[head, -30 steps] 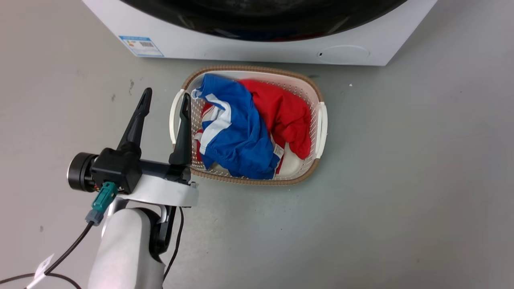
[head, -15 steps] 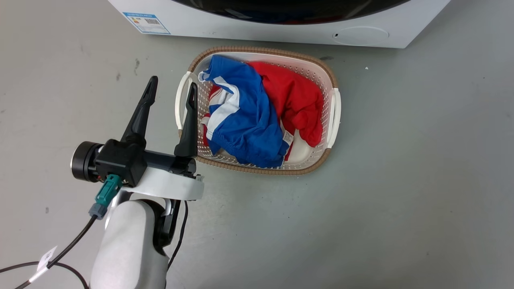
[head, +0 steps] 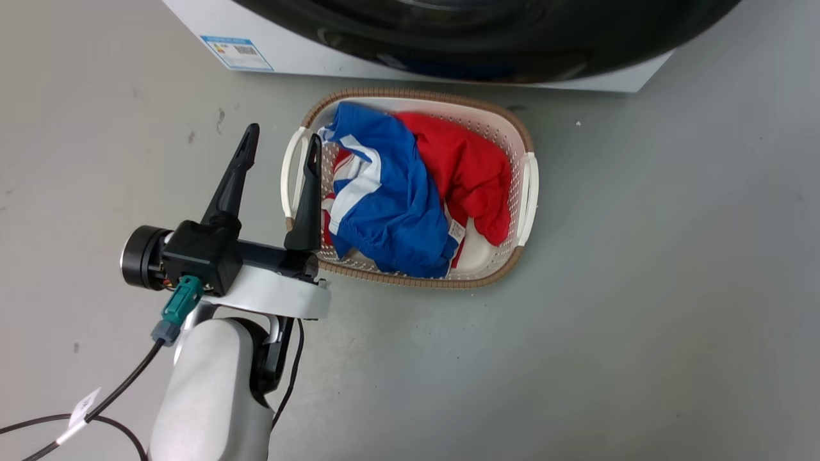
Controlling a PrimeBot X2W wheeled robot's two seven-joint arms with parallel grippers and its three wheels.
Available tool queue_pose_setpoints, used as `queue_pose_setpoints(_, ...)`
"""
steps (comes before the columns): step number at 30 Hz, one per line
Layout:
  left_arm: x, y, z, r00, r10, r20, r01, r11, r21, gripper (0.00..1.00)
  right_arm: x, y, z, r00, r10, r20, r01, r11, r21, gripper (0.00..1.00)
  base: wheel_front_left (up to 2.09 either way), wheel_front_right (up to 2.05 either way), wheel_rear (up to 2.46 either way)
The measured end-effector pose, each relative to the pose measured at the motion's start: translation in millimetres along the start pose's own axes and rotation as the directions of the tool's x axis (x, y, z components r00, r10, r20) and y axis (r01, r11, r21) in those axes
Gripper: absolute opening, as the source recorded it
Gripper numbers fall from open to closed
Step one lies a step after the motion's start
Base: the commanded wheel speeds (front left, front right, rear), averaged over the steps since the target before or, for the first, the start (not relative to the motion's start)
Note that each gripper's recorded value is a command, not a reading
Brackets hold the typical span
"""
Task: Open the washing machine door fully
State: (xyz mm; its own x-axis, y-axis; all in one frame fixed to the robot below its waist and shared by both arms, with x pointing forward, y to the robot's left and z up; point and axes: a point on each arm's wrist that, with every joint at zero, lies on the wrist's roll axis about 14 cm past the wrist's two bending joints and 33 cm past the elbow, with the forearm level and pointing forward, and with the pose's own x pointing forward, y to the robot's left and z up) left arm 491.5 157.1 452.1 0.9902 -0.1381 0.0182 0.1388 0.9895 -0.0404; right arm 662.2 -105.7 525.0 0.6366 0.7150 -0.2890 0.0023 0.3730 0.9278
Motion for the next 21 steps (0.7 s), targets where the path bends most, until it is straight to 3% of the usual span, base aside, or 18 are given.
queue_pose_setpoints(8, -10.7, -8.2, 15.2, 1.000, -0.011, 0.020, 0.011, 1.000, 0.001, 1.00, -13.5, 3.8, -48.6, 0.988, -0.020, -0.152, 0.013, 0.999, -0.042, 0.00, 0.00, 0.00, 0.00)
queue_pose_setpoints(21, -52.6, -12.3, 33.3, 1.000, 0.011, 0.028, -0.010, 1.000, -0.025, 1.00, -42.3, 23.6, -146.3, 0.936, 0.049, -0.348, -0.078, 0.995, -0.070, 0.00, 0.00, 0.00, 0.00)
